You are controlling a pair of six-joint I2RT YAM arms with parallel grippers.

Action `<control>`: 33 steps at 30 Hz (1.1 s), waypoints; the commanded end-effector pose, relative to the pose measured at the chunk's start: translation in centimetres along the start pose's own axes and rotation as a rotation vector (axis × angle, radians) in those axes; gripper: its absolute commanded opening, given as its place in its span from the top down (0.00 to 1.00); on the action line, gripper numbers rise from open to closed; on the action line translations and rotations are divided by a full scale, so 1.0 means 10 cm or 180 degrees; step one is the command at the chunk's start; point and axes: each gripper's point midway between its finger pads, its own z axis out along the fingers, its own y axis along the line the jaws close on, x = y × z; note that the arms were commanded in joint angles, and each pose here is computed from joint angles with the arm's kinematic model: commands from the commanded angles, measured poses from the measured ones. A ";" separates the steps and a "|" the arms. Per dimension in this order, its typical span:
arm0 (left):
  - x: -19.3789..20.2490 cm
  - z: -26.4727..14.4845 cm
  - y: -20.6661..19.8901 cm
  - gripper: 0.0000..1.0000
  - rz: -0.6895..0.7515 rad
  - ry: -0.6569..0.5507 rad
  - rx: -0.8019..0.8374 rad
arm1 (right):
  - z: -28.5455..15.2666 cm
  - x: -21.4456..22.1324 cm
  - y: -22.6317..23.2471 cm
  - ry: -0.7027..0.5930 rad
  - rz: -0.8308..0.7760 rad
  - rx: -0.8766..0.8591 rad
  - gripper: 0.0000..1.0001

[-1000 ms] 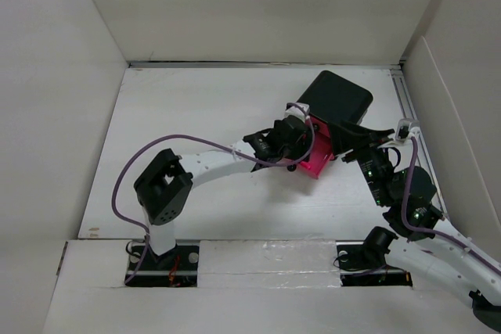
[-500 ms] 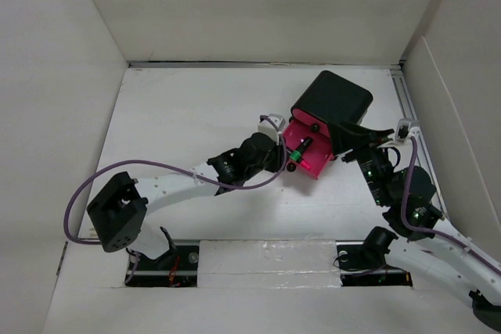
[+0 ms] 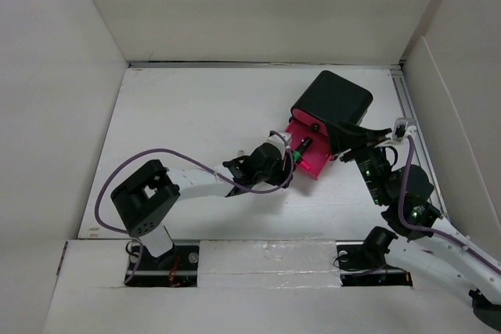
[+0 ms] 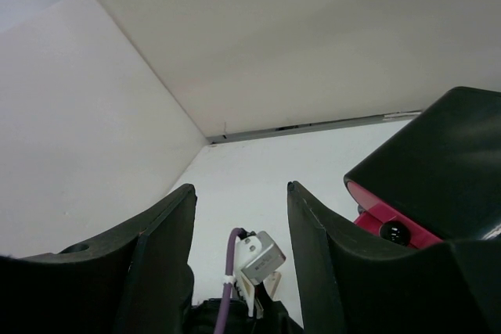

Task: Organize the desk

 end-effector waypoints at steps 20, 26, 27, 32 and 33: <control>-0.42 0.28 -0.31 0.82 0.0072 -0.0312 0.0231 | 0.04 -0.10 0.03 -0.0105 0.0045 -0.0013 0.44; -0.62 0.14 -0.34 0.95 -0.0004 -0.0498 0.0236 | 0.04 -0.10 0.04 -0.0109 0.0052 -0.0015 0.44; -0.68 0.09 -0.36 0.96 -0.0028 -0.0555 0.0250 | 0.04 -0.10 0.04 -0.0106 0.0057 -0.0024 0.44; -0.93 0.04 -0.37 0.98 -0.0087 -0.0783 0.0172 | 0.03 -0.11 0.04 -0.0118 0.0062 -0.0018 0.44; -0.94 0.05 -0.38 0.99 -0.0092 -0.0785 0.0168 | 0.03 -0.11 0.04 -0.0118 0.0062 -0.0018 0.44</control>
